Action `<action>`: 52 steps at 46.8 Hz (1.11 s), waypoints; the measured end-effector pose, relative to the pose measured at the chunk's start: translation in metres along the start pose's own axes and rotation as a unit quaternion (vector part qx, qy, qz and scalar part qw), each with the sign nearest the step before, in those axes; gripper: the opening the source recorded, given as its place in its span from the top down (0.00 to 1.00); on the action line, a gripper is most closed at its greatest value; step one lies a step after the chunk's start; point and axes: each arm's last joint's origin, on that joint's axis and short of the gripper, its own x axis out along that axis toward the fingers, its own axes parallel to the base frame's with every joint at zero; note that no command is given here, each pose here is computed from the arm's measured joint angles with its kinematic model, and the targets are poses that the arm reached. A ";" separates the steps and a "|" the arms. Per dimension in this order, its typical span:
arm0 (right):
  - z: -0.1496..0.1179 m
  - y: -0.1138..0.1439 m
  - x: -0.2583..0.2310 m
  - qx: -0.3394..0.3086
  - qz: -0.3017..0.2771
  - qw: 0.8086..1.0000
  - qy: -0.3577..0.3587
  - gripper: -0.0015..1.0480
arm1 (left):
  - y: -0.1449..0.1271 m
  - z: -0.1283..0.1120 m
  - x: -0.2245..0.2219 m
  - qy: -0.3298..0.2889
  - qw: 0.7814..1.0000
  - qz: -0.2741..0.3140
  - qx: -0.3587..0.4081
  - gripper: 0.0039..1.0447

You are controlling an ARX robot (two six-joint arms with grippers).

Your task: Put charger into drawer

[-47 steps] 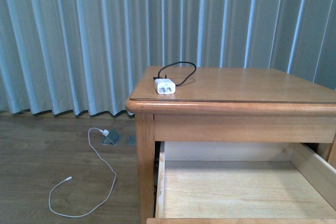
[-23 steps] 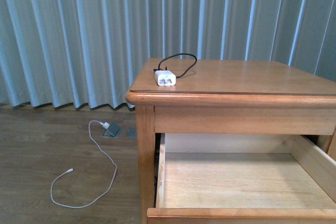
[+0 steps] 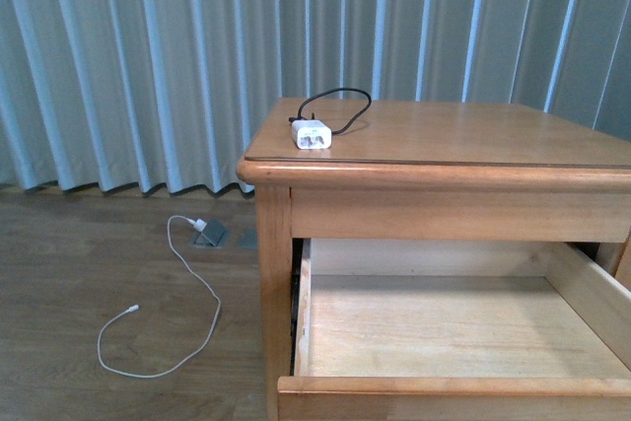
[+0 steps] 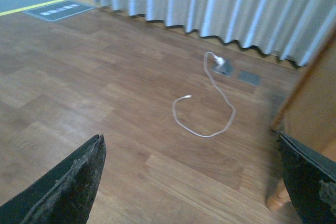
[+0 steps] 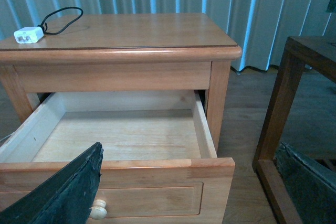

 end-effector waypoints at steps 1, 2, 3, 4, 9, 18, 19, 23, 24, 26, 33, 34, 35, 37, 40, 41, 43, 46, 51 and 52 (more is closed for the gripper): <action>0.000 0.000 0.000 0.000 0.000 1.000 0.000 0.08 | -0.002 0.002 0.001 -0.001 1.000 0.021 -0.002 0.06; 0.000 0.000 0.000 0.000 0.000 1.000 0.000 0.08 | -0.004 0.004 0.003 -0.003 0.999 0.041 -0.010 0.06; 0.000 0.000 0.000 -0.001 0.001 1.000 0.000 0.09 | -0.006 0.008 0.005 -0.004 0.998 0.054 -0.014 0.06; 0.000 0.000 0.000 -0.001 0.001 1.000 0.000 0.08 | -0.008 0.013 0.007 -0.006 0.998 0.059 -0.017 0.06; 0.000 0.000 0.000 0.000 0.000 1.000 0.000 0.08 | -0.032 0.043 0.026 -0.002 1.000 0.022 -0.021 0.06; 0.000 0.000 0.000 0.000 0.000 1.000 0.000 0.08 | -0.100 0.092 0.069 -0.009 0.996 -0.083 0.016 0.06; 0.000 0.000 0.000 0.000 0.000 1.000 0.000 0.08 | -0.109 0.096 0.074 -0.006 0.995 -0.094 0.022 0.06; 0.000 0.000 0.000 0.000 0.001 1.000 0.000 0.08 | -0.147 0.107 0.094 0.000 0.989 -0.141 0.043 0.06; 0.000 0.000 0.000 0.000 0.001 1.000 0.000 0.08 | -0.156 0.109 0.099 0.001 0.987 -0.153 0.049 0.06; 0.000 0.000 0.000 0.000 0.001 1.000 0.000 0.08 | -0.179 0.112 0.111 0.008 0.982 -0.178 0.057 0.06; 0.000 0.000 0.000 0.000 0.001 1.000 0.000 0.08 | -0.254 0.103 0.157 0.031 0.973 -0.216 0.073 0.06; 0.000 0.000 0.000 0.000 0.001 1.000 0.000 0.08 | -0.262 0.100 0.163 0.034 0.973 -0.217 0.074 0.06; 0.000 0.000 0.000 0.000 0.001 1.000 0.000 0.08 | -0.267 0.098 0.167 0.037 0.973 -0.217 0.075 0.06; 0.000 0.000 0.000 0.000 0.001 1.000 0.000 0.08 | -0.281 0.093 0.178 0.044 0.972 -0.217 0.074 0.06; 0.000 0.000 0.000 0.000 0.001 1.000 0.000 0.08 | -0.296 0.086 0.192 0.052 0.972 -0.216 0.072 0.06; 0.000 0.000 0.000 0.000 0.001 1.000 0.000 0.08 | -0.300 0.084 0.196 0.054 0.972 -0.217 0.072 0.06; 0.000 0.000 0.000 0.000 0.001 1.000 0.000 0.08 | -0.307 0.081 0.202 0.055 0.971 -0.223 0.067 0.06; 0.000 0.000 0.000 0.000 0.001 1.000 0.000 0.08 | -0.320 0.074 0.212 0.061 0.970 -0.225 0.064 0.06; 0.000 0.000 0.000 0.000 0.001 1.000 0.000 0.08 | -0.332 0.069 0.222 0.068 0.969 -0.228 0.064 0.06; 0.000 0.000 0.000 0.000 0.001 1.000 0.000 0.08 | -0.334 0.068 0.224 0.069 0.969 -0.229 0.064 0.06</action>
